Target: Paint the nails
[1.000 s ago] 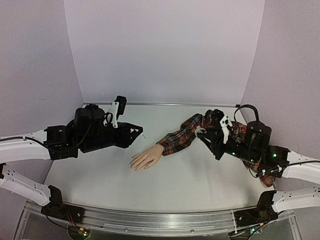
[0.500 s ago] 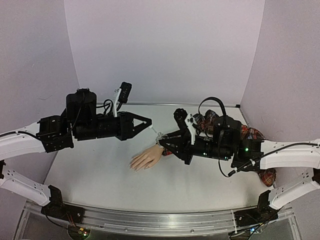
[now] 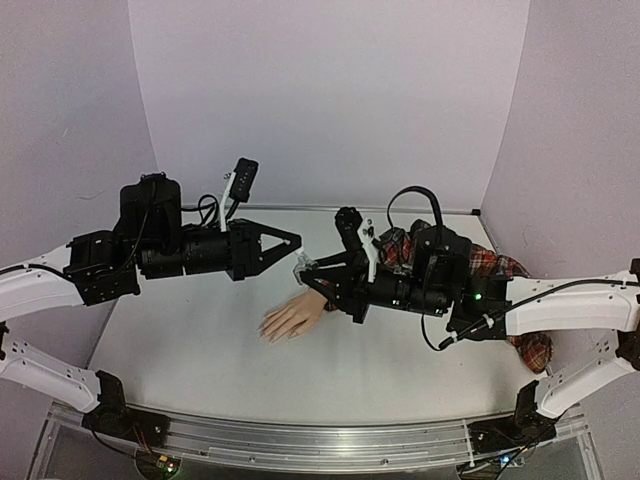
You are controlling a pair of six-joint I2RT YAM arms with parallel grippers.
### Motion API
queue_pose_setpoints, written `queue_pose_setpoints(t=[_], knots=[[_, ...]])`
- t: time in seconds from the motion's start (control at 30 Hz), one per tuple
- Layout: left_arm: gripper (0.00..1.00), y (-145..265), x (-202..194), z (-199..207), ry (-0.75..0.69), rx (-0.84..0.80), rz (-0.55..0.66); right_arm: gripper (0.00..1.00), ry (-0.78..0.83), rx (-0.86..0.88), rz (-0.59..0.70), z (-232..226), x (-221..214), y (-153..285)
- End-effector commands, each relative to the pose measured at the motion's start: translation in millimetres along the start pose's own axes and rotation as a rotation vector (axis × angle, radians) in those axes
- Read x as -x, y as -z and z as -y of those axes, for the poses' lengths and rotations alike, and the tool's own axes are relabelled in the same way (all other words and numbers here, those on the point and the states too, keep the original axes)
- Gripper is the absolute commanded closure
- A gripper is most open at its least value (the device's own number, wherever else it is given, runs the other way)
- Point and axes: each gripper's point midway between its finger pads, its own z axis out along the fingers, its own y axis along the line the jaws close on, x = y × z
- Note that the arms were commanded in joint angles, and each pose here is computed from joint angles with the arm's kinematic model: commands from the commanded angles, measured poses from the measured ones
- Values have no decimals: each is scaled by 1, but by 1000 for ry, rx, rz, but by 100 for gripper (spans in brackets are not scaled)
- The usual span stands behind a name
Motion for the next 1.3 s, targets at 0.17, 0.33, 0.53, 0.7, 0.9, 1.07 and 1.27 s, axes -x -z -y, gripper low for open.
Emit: queue_pose_setpoints(t=[0.17,0.33,0.53,0.7,0.9,1.07,1.27], knots=[[100,47,52,-9,-7,123,228,100,22,-14,99,-2,29,12],[100,37,46,-9,-2,113,192,100,26,5,125,-6,42,11],[100,29,41,-10,2,107,175,100,71,21,146,-9,54,6],[100,26,38,-11,4,104,165,100,77,14,150,-8,57,4],[100,25,39,-8,6,90,170,100,78,7,137,-6,54,-2],[100,27,41,-4,9,74,172,100,81,3,130,-5,52,-5],[100,18,35,-3,11,57,139,100,87,-4,133,-4,53,-6]])
